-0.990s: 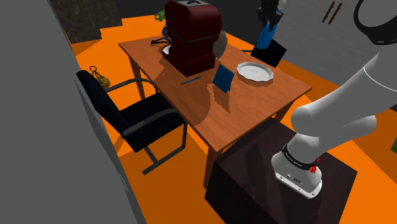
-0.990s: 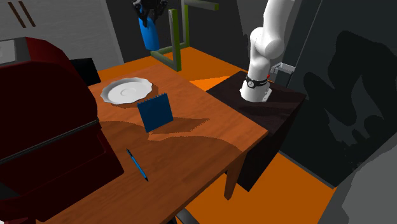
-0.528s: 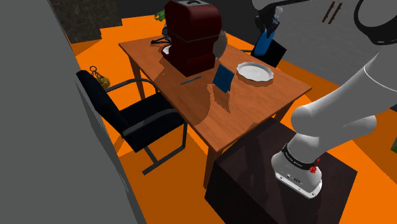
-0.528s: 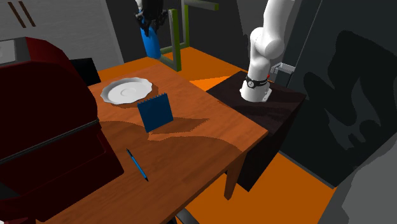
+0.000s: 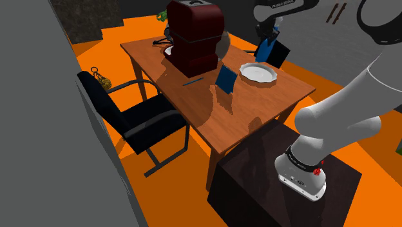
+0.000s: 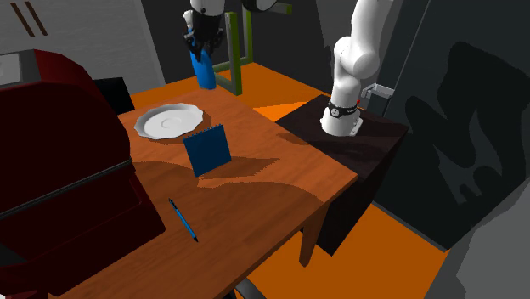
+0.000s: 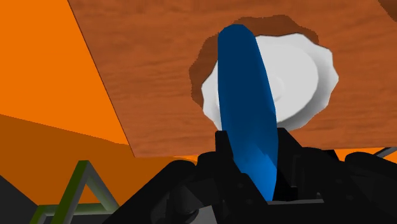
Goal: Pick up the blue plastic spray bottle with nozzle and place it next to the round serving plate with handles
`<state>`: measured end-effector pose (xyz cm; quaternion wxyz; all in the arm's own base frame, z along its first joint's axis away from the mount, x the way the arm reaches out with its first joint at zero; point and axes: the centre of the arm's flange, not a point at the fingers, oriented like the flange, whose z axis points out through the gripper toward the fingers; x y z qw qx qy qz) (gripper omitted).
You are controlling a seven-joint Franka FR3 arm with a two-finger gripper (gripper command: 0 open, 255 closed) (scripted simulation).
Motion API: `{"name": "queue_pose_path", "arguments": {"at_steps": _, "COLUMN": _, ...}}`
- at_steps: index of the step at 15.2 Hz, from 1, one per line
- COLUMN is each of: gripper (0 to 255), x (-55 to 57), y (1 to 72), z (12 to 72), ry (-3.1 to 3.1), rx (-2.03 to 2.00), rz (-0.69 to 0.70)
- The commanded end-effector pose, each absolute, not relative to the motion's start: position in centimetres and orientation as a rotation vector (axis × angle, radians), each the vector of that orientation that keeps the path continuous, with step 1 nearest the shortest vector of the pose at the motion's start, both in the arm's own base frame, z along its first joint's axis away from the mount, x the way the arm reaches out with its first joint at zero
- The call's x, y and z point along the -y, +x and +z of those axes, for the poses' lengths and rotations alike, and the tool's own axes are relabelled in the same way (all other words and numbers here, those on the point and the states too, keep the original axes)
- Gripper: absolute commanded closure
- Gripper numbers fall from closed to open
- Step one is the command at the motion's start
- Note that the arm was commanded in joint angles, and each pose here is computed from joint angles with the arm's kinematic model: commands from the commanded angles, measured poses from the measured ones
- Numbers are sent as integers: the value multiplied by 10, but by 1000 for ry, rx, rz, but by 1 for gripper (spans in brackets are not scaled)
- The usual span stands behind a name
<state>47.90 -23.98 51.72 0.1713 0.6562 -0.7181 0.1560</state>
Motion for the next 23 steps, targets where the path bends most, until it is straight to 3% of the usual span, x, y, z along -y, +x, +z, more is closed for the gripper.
{"name": "queue_pose_path", "arguments": {"at_steps": 1, "gripper": 255, "x": 239, "y": 478, "z": 506, "ry": 1863, "rx": 2039, "rz": 444}}
{"name": "queue_pose_path", "arguments": {"at_steps": 23, "gripper": 255, "x": 239, "y": 478, "z": 390, "ry": 1863, "rx": 2039, "rz": 444}}
